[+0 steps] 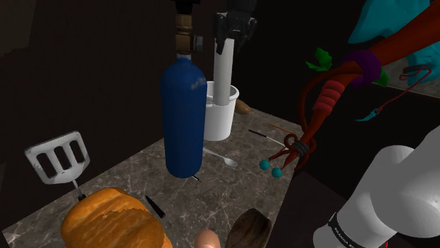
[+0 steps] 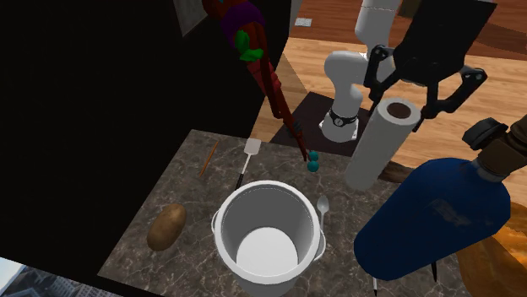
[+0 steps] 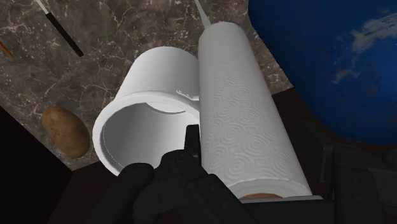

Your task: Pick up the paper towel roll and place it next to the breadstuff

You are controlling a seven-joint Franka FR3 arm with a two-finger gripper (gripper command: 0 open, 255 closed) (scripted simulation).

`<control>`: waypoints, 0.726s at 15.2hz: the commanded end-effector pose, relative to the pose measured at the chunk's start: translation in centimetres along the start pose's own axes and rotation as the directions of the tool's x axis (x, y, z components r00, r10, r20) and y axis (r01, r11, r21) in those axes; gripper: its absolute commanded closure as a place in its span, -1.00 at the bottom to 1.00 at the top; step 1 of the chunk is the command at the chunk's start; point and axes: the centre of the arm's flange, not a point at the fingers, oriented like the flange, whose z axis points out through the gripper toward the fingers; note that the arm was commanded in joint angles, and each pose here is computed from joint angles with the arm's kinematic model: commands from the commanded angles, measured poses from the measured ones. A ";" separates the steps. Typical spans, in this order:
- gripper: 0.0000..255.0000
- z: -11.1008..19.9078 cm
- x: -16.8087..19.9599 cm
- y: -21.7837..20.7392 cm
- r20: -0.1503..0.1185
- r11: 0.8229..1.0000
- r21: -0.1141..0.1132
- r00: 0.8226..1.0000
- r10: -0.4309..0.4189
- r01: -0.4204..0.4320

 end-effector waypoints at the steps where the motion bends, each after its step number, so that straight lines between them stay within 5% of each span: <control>1: 1.00 -0.5 -1.1 -2.4 0.000 1.000 0.000 1.000 0.002 -0.002; 11: 1.00 -1.9 -7.0 -14.1 0.000 1.000 0.000 1.000 0.002 -0.002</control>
